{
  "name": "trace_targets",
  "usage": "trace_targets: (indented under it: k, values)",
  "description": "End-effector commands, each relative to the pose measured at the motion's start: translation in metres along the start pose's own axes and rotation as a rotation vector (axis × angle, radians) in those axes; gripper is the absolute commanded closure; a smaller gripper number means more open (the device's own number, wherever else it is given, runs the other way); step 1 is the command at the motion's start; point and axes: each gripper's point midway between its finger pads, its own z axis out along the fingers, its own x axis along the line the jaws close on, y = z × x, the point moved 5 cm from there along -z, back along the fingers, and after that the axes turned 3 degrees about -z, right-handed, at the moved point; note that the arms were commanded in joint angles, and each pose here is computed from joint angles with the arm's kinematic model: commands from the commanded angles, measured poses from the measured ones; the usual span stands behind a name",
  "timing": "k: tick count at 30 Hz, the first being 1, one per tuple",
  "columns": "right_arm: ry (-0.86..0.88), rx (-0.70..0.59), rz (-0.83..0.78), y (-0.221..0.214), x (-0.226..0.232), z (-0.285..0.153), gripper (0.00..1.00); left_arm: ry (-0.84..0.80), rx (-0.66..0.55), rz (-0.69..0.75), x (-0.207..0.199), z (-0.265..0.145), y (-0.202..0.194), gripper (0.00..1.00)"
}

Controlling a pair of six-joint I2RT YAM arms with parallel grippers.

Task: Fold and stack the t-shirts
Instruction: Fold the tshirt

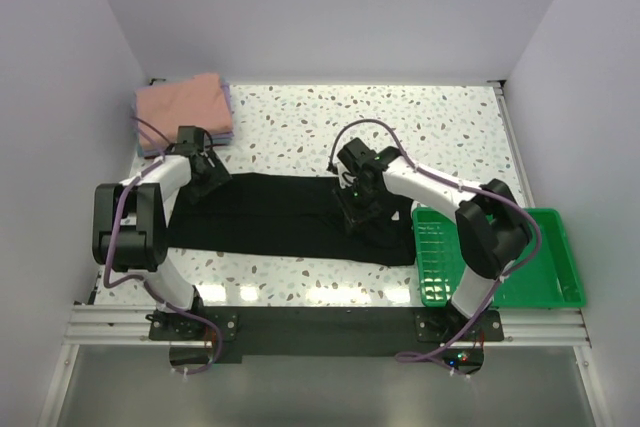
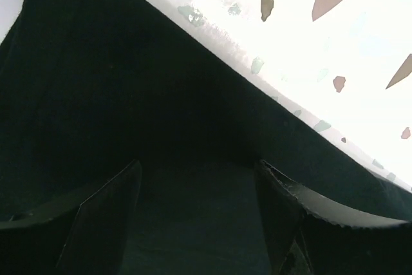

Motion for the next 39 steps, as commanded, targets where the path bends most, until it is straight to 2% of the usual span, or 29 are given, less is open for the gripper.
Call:
trace_targets:
  k: [1,9,18,22,25,28,29,32,39]
  values:
    - [0.032,-0.04,-0.034,0.005,0.0,0.021,0.65,-0.027,0.044,-0.044,0.006,0.013,-0.007,0.25]
    - [-0.021,-0.105,0.015,0.017,0.0,0.049,0.61,-0.015,0.06,-0.058,0.018,0.017,-0.01,0.25]
    - [-0.169,-0.132,0.057,0.023,-0.017,0.047,0.6,-0.035,0.069,-0.049,0.016,0.017,-0.01,0.25]
    - [-0.178,-0.128,0.061,0.021,-0.018,0.048,0.62,-0.04,0.068,-0.046,0.016,0.017,-0.01,0.25]
    - [-0.178,-0.125,0.063,0.023,-0.018,0.05,0.67,-0.047,0.068,-0.047,0.015,0.017,-0.009,0.25]
    - [-0.177,-0.133,0.063,0.025,-0.018,0.047,0.8,-0.048,0.069,-0.044,0.014,0.017,-0.009,0.25]
    - [-0.178,-0.13,0.062,0.024,-0.018,0.046,0.88,-0.049,0.067,-0.041,0.014,0.017,-0.009,0.25]
    - [-0.178,-0.129,0.065,0.023,-0.017,0.041,1.0,-0.05,0.071,-0.037,0.015,0.017,-0.01,0.25]
    - [-0.074,-0.114,0.067,0.024,0.001,0.026,1.0,-0.059,0.078,-0.02,0.016,0.016,-0.013,0.25]
